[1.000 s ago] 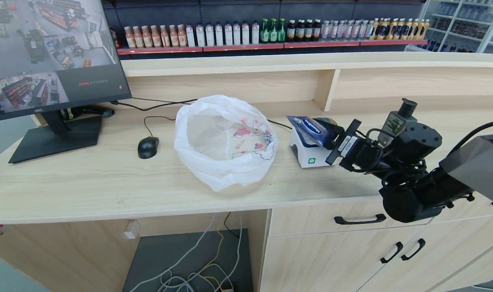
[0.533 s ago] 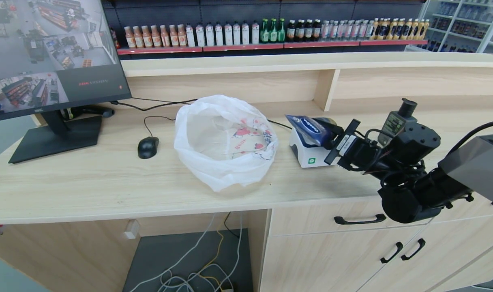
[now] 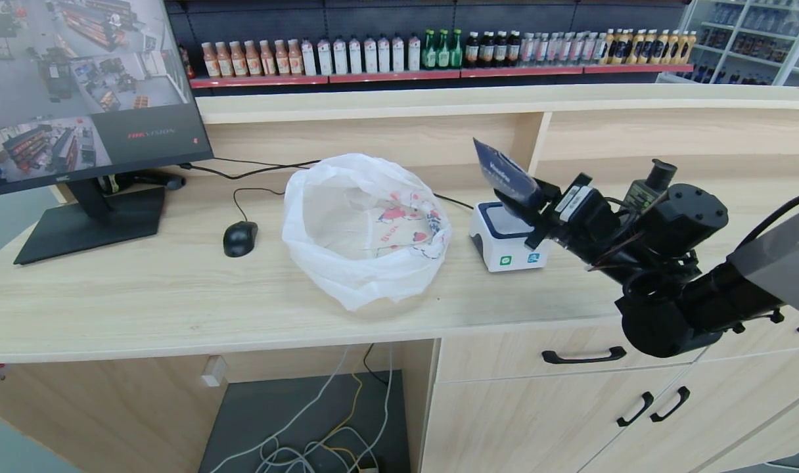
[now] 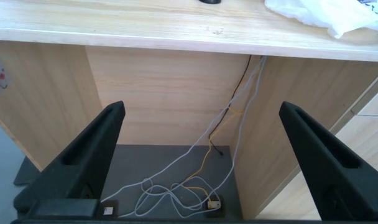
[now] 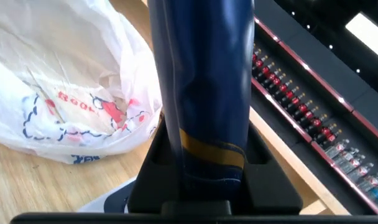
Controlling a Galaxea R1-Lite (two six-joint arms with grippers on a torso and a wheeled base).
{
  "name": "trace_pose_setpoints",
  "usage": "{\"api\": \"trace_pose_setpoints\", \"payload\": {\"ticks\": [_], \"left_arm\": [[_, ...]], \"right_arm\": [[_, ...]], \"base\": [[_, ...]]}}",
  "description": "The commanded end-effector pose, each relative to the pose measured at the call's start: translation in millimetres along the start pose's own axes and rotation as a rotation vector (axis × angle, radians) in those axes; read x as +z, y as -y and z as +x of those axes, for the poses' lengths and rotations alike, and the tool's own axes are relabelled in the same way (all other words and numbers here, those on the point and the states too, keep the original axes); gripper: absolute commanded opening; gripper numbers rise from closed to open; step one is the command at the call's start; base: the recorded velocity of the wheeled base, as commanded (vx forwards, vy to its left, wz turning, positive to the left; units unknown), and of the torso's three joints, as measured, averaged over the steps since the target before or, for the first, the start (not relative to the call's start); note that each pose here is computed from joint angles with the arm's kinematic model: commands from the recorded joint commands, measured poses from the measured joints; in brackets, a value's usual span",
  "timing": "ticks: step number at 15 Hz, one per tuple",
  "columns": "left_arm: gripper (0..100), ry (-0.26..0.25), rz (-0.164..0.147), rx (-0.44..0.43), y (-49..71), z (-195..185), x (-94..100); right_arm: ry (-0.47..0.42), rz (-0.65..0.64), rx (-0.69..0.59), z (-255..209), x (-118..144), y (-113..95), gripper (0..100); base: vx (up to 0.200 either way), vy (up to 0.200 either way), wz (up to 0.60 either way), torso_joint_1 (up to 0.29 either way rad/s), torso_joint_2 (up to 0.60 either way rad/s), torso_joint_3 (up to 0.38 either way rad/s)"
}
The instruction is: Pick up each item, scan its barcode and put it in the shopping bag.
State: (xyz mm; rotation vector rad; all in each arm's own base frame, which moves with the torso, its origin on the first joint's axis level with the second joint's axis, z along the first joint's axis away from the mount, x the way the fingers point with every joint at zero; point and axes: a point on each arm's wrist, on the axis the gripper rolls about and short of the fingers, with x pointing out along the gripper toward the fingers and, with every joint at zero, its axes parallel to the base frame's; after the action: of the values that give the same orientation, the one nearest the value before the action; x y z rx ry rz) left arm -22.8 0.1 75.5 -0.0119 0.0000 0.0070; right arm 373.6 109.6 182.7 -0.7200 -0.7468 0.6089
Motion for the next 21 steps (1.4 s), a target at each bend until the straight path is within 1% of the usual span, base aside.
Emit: {"api": "trace_pose_setpoints", "payload": {"ticks": [1, 2, 3, 4, 5, 6, 8, 10, 12, 14, 17, 20, 21], "left_arm": [[100, 0.0, 0.0, 0.001, 0.0, 0, 0.0], [100, 0.0, 0.0, 0.001, 0.0, 0, 0.0], [100, 0.0, 0.0, 0.001, 0.0, 0, 0.0], [100, 0.0, 0.0, 0.001, 0.0, 0, 0.0], [100, 0.0, 0.0, 0.001, 0.0, 0, 0.0], [100, 0.0, 0.0, 0.001, 0.0, 0, 0.0], [100, 0.0, 0.0, 0.001, 0.0, 0, 0.0], [100, 0.0, 0.0, 0.001, 0.0, 0, 0.0], [100, 0.0, 0.0, 0.001, 0.0, 0, 0.0], [100, 0.0, 0.003, 0.001, 0.0, 0, 0.0], [100, 0.0, -0.002, 0.001, 0.0, 0, 0.0], [100, 0.0, -0.002, 0.001, 0.0, 0, 0.0], [100, 0.0, -0.003, 0.001, 0.0, 0, 0.0]], "right_arm": [[0.022, 0.049, -0.077, 0, 29, 18, 0], [0.022, 0.05, -0.081, -1, 30, 19, 0], [-0.013, 0.092, -0.148, -8, 41, 27, 0], [-0.054, 0.139, -0.202, -18, 54, 30, 0], [-0.078, 0.182, -0.221, -26, 65, 26, 0], [-0.079, 0.189, -0.22, -32, 73, 27, 0], [-0.106, 0.255, -0.215, -45, 81, 21, 0], [-0.149, 0.381, -0.281, -56, 89, 18, 0], [-0.168, 0.526, -0.396, -55, 94, 17, 0], [-0.183, 0.648, -0.421, -57, 96, 7, 0], [-0.2, 0.66, -0.455, -57, 95, 6, 0], [-0.185, 0.651, -0.49, -53, 97, 12, 0], [-0.183, 0.645, -0.51, -54, 96, 17, 0]], "base": [[0.0, 0.0, 0.0, 0.0, 0.0, 0.0], [0.0, 0.0, 0.0, 0.0, 0.0, 0.0], [0.0, 0.0, 0.0, 0.0, 0.0, 0.0], [0.0, 0.0, 0.0, 0.0, 0.0, 0.0], [0.0, 0.0, 0.0, 0.0, 0.0, 0.0], [0.0, 0.0, 0.0, 0.0, 0.0, 0.0], [0.0, 0.0, 0.0, 0.0, 0.0, 0.0], [0.0, 0.0, 0.0, 0.0, 0.0, 0.0], [0.0, 0.0, 0.0, 0.0, 0.0, 0.0], [0.0, 0.0, 0.0, 0.0, 0.0, 0.0], [0.0, 0.0, 0.0, 0.0, 0.0, 0.0], [0.0, 0.0, 0.0, 0.0, 0.0, 0.0], [0.0, 0.2, 0.0, 0.007, 0.01, 0.007]]}}
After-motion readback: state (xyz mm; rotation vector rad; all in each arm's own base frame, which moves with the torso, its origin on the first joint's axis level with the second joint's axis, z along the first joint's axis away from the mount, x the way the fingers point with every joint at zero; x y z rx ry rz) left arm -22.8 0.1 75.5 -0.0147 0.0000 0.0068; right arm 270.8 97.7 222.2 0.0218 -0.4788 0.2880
